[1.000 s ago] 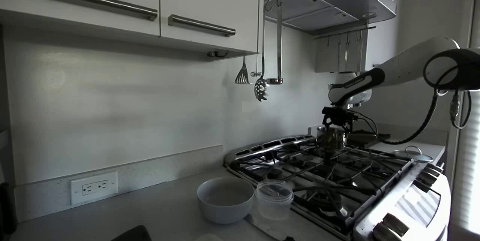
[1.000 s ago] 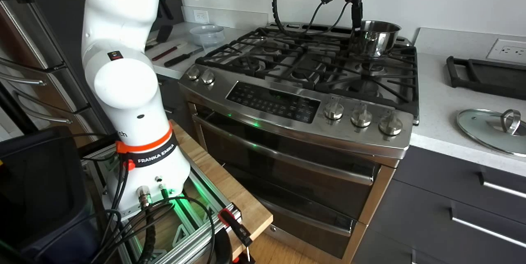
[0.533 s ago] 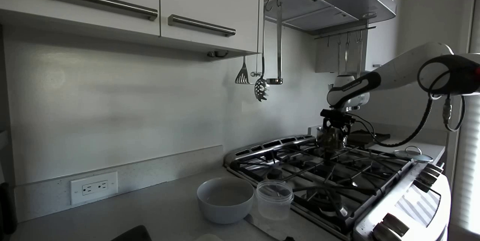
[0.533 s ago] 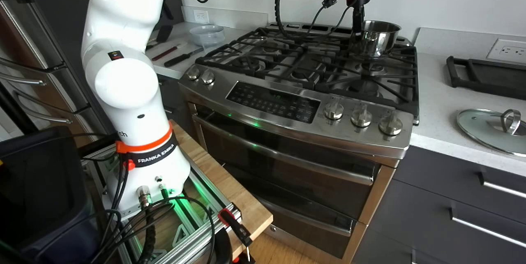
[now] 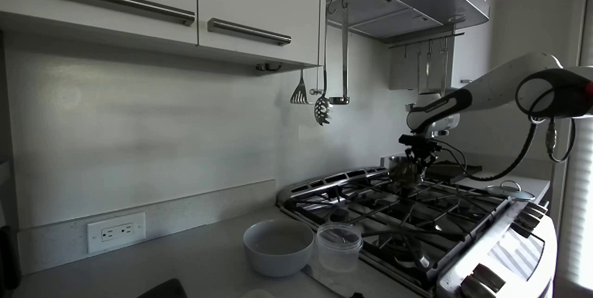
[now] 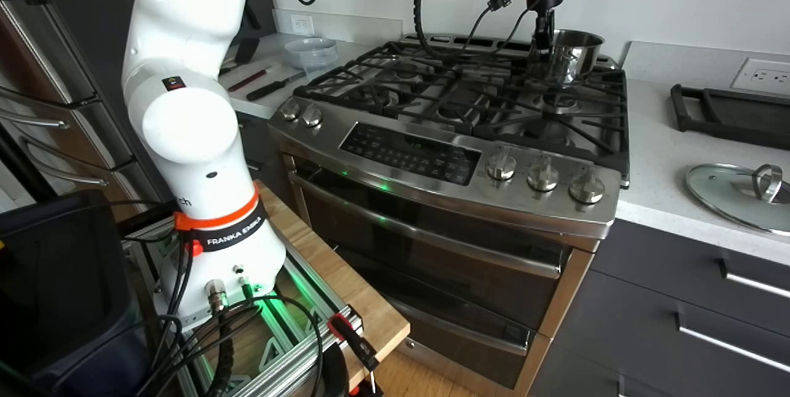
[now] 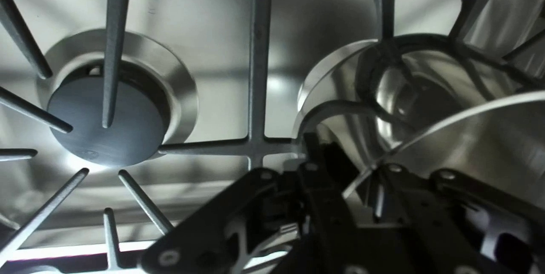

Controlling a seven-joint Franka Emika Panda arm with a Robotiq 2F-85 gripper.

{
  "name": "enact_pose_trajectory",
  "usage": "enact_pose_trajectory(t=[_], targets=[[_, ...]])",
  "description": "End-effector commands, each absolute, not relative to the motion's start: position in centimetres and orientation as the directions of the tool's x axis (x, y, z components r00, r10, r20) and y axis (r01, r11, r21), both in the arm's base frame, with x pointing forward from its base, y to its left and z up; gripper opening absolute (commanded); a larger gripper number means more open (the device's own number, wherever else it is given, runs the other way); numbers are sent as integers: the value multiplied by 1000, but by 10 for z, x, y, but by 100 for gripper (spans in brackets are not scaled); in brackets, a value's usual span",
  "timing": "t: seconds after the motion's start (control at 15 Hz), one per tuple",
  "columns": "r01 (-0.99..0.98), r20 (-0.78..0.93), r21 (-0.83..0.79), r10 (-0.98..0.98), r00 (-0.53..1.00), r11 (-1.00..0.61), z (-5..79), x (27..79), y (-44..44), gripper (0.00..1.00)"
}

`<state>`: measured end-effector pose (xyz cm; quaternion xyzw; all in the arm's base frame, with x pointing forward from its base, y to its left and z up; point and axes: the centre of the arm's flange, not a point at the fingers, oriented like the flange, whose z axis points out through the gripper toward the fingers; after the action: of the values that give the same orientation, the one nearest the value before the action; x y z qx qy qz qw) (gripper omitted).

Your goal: Slide the silver pot to the bottom right cooker on the hob of the stove

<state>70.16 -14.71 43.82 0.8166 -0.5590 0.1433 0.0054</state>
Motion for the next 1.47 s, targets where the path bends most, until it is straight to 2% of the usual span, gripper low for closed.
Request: enact_pose_trajectory(t=[0.0, 0.6, 1.4], targets=[[-934, 219, -136, -930, 296, -329, 438, 702, -152, 0], [-933, 234, -103, -920, 313, -344, 444, 687, -151, 1], [-871, 334, -94, -840, 428, -482, 447, 637, -152, 1]])
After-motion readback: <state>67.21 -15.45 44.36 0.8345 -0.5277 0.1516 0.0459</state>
